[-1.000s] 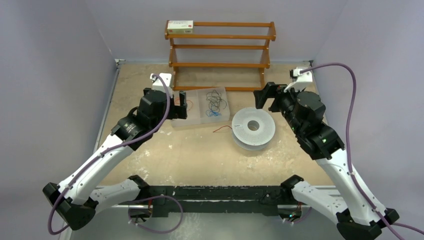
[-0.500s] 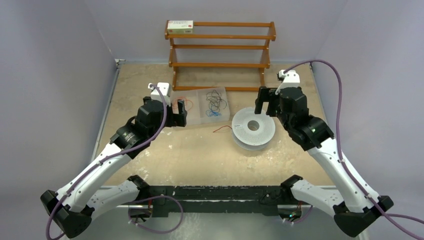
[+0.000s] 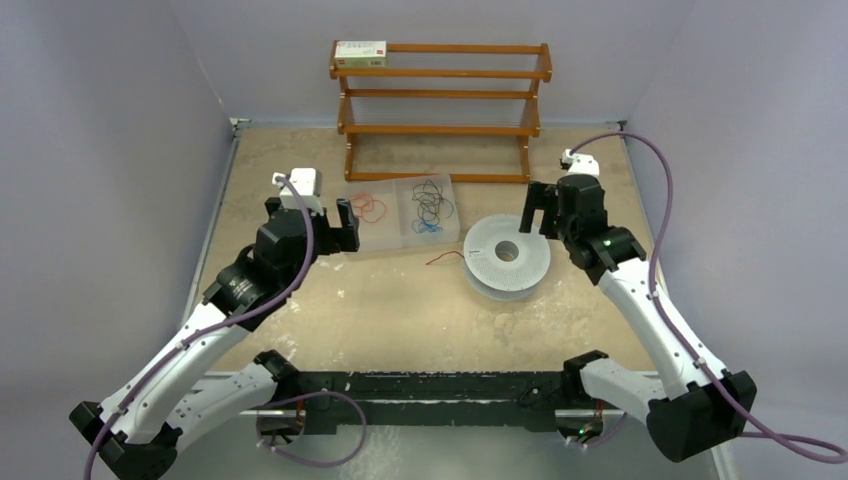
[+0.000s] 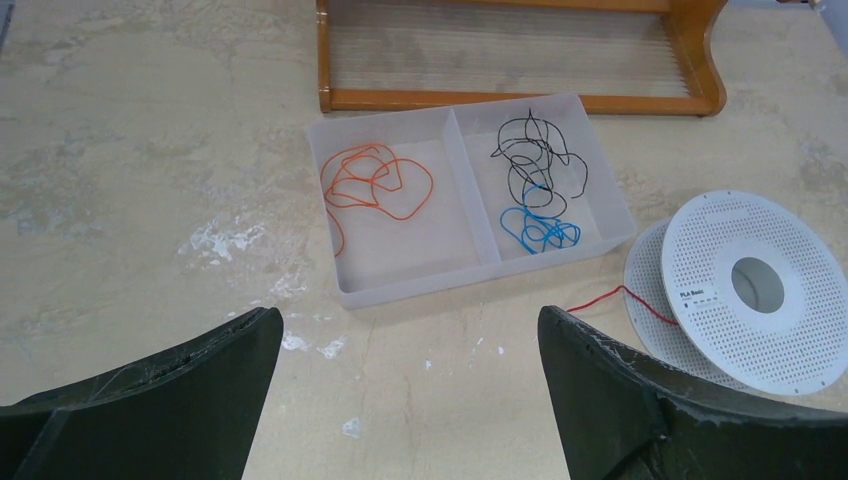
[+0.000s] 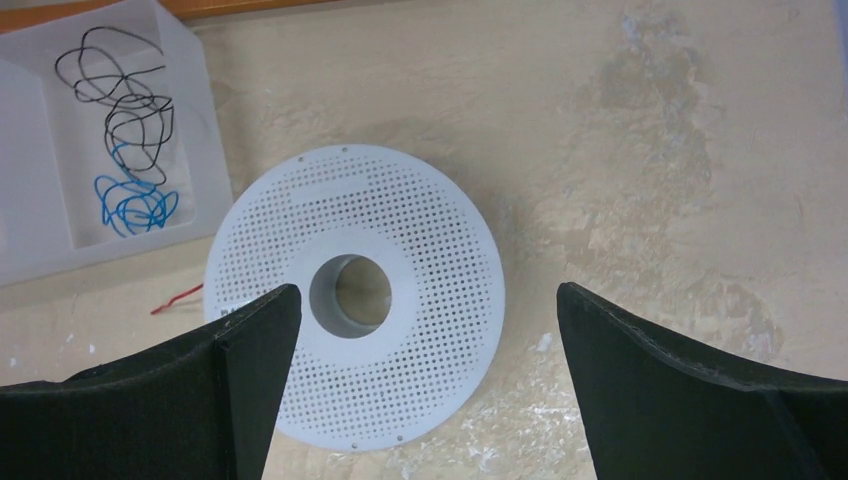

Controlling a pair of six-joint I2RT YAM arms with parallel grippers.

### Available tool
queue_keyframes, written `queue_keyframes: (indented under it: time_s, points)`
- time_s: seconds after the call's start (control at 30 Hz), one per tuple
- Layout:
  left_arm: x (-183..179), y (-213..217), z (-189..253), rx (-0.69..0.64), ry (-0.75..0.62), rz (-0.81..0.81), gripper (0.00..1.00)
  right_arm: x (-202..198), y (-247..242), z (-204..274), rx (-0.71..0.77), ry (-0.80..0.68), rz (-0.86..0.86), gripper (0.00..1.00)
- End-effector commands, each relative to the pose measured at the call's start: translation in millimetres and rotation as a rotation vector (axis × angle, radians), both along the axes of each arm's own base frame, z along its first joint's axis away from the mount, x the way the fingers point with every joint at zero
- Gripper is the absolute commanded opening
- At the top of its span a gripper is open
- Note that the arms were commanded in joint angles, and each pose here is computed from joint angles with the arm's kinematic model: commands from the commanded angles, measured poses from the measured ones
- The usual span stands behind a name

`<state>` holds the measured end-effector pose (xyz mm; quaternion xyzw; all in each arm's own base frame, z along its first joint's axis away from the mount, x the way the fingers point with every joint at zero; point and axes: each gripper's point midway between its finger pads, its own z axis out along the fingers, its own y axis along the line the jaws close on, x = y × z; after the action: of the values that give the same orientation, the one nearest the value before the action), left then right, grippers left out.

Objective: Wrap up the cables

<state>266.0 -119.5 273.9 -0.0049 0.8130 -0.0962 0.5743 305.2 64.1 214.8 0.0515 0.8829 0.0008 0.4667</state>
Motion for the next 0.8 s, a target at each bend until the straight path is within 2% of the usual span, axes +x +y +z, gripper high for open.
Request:
queue_keyframes:
  time_s: [0.0,0.1,0.37,0.77]
  points:
    - [4.1,4.5,8.7,-0.035,-0.034,0.043,1.00,11.2,-1.3,-2.3,0.111,-0.020,-0.023,0.99]
    - [3.8,1.6,8.7,-0.039,-0.030,0.029,1.00,9.3,-6.4,-25.4,0.163,0.030,-0.068,0.99]
    - [3.9,-0.6,7.3,-0.041,-0.024,0.020,1.00,6.7,-20.4,-52.0,0.309,0.051,-0.101,0.99]
    - [2.1,-4.7,6.5,-0.054,-0.018,-0.002,1.00,7.2,-6.6,-99.6,0.635,0.117,-0.004,0.98]
